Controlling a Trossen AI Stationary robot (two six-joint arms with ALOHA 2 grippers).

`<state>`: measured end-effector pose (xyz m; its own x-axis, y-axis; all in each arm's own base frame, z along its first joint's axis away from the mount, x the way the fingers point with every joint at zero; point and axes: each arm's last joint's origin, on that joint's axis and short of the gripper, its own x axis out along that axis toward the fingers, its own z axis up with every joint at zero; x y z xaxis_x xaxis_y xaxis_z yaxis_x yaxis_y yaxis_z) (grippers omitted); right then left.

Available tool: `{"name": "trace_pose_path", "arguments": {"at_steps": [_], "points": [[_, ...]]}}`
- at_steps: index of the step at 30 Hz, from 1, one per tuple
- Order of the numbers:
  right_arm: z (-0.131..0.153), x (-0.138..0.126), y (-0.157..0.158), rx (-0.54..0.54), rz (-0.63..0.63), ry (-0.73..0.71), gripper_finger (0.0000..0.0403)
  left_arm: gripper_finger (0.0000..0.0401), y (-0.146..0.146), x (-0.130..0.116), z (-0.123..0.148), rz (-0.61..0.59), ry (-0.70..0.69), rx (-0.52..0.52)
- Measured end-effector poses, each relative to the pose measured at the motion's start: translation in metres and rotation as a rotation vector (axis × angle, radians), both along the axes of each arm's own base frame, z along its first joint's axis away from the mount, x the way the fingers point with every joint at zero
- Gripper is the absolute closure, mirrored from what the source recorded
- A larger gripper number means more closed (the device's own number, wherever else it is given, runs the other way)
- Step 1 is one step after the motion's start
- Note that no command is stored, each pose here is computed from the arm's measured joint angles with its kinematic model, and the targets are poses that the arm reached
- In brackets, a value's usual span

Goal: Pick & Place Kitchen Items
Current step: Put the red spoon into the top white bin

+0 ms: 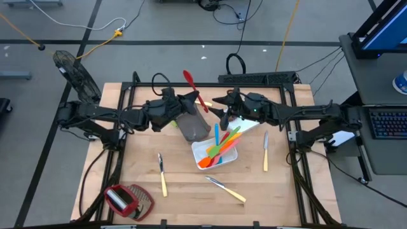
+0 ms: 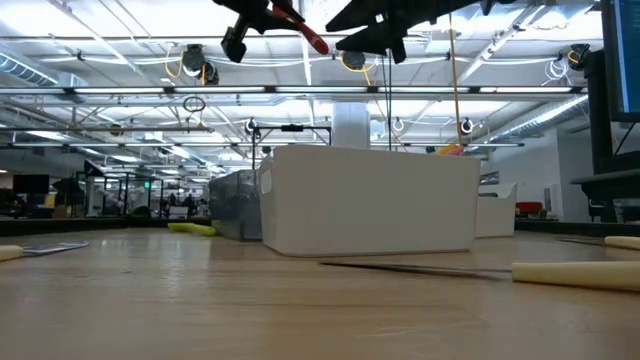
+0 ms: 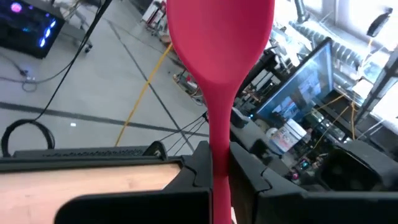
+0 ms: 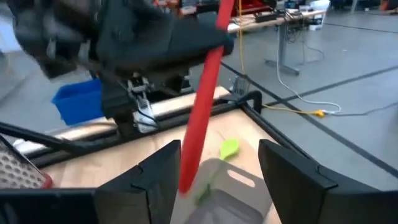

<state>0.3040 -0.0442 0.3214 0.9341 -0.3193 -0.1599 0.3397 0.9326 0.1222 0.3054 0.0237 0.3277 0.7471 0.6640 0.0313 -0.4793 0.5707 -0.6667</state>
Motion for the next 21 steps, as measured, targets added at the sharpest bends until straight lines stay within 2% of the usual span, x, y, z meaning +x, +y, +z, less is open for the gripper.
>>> {"name": "trace_pose_path", "arguments": {"at_steps": [6, 14, 21], "points": [[0.004, 0.003, -0.001, 0.073, 0.075, -0.081, 0.0192, 0.0390, -0.004, 0.012, -0.008, -0.009, 0.015, 0.059], [0.002, 0.002, -0.006, 0.056, -0.034, -0.061, 0.0192, 0.0390, -0.004, 0.021, -0.016, -0.025, 0.018, 0.076], [0.001, 0.001, -0.008, 0.058, -0.040, -0.050, 0.0192, 0.0390, -0.006, 0.021, -0.016, -0.040, 0.023, 0.087]]}}
